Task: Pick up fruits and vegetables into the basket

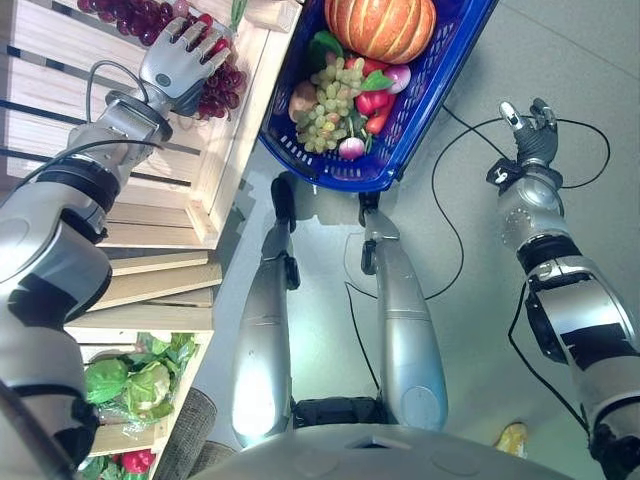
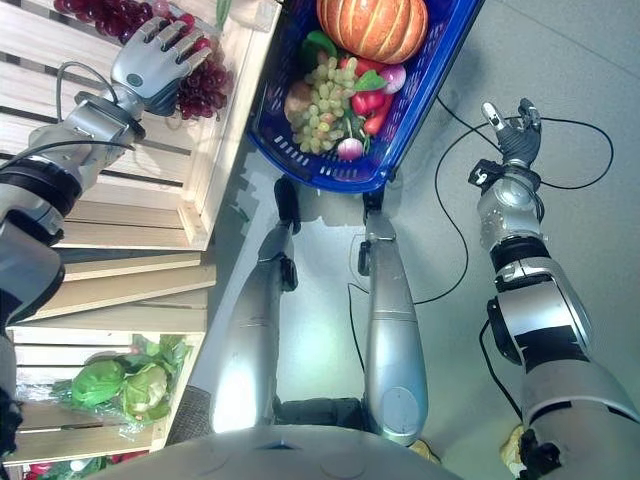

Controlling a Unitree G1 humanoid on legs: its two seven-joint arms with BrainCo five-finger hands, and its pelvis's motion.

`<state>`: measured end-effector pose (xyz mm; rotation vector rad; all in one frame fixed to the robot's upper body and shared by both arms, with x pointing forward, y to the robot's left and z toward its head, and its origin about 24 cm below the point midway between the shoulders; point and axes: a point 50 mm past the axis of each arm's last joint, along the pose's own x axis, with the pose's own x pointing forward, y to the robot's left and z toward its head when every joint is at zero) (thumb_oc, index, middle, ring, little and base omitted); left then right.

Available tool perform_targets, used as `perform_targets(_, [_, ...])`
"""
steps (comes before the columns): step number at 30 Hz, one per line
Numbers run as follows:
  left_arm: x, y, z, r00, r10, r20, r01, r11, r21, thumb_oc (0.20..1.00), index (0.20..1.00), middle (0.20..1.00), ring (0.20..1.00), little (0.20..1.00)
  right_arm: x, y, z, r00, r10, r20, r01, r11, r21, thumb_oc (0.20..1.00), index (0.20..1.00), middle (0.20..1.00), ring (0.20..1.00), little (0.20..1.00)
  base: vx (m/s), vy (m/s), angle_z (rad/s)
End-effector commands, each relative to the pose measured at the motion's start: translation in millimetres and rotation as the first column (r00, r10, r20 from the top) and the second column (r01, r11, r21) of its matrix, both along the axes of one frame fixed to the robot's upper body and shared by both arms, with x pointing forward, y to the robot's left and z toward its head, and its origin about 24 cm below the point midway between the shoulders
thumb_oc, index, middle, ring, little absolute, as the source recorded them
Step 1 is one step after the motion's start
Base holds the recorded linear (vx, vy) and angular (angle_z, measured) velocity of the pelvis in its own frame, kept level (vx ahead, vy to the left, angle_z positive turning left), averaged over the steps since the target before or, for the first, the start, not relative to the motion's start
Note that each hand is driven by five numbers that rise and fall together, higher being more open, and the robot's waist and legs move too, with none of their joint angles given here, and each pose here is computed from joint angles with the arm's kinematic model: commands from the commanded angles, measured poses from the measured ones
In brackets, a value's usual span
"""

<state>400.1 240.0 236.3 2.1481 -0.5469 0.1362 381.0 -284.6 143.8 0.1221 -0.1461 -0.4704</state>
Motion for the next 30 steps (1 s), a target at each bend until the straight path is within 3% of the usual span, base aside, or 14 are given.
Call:
perform_targets(1, [2,5,9,0.999,0.028,0.045,-0.025,0.997,-0.075,1.0,1.0,1.0,1.0,1.0,-10,-26,2,0.998,-0.055,-0.015,0.055,0.998,-0.026,1.0,1.0,1.0,1.0,1.0,0.0,0.0,0.0])
perform_targets(14, [3,9,14,0.996,0.067,0.066,-0.063,0.996,-0.062,1.0,1.0,1.0,1.0,1.0,-16,-37,-24,0.993,-0.029,-0.118,0.042,0.993,0.113,1.0,1.0,1.0,1.0,1.0,0.0,0.005,0.0])
perform_targets(29, [7,11,18,0.988,0.151,0.04,-0.152,0.988,0.006,1.0,1.0,1.0,1.0,1.0,-11,-31,-12,0.998,-0.003,-0.063,0.01,0.994,0.109,1.0,1.0,1.0,1.0,1.0,0.0,0.0,0.0])
perform_targets(30, [7,15,18,0.982,0.185,0.037,-0.185,0.983,0.008,0.2,0.2,0.2,0.2,0.2,-9,-30,-10,0.998,0.002,-0.056,0.004,0.994,0.108,1.0,1.0,1.0,1.0,1.0,0.0,0.0,0.0])
